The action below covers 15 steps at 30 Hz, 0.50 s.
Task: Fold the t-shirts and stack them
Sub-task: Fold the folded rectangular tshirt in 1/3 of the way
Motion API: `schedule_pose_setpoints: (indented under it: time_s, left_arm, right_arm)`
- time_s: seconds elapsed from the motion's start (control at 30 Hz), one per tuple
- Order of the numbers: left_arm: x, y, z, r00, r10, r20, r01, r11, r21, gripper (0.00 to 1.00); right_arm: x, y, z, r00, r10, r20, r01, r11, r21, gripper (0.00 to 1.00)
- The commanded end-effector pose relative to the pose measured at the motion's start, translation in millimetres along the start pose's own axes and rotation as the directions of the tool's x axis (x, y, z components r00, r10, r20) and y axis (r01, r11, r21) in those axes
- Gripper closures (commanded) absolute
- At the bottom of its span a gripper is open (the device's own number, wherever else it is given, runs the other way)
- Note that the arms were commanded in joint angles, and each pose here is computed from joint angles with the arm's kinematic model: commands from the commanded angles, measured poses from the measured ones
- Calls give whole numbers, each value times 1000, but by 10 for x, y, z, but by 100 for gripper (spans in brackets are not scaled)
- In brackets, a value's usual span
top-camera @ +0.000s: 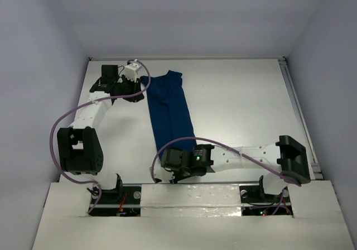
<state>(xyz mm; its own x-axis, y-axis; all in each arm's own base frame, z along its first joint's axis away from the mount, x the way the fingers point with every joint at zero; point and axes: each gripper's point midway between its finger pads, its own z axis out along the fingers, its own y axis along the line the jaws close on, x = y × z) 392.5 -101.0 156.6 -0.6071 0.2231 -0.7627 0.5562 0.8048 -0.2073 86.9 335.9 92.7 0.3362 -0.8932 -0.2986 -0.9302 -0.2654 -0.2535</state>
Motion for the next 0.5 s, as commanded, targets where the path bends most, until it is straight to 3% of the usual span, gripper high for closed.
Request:
schedule_pose_setpoints:
  time_s: [0.0, 0.2, 0.47]
  left_arm:
    - [-230, -39, -105, 997, 38, 61, -39, 999, 14, 82]
    - [-253, -52, -140, 997, 43, 68, -44, 999, 10, 83]
    - [-215, -55, -151, 997, 49, 67, -50, 999, 4, 84]
  right_arm:
    - [-94, -106, -179, 1000, -11, 22, 10, 999, 45, 100]
    - [-132, -437, -113, 1000, -19, 2, 19, 992, 121, 100]
    - [-86, -1254, -164, 999, 54, 6, -53, 970, 237, 100]
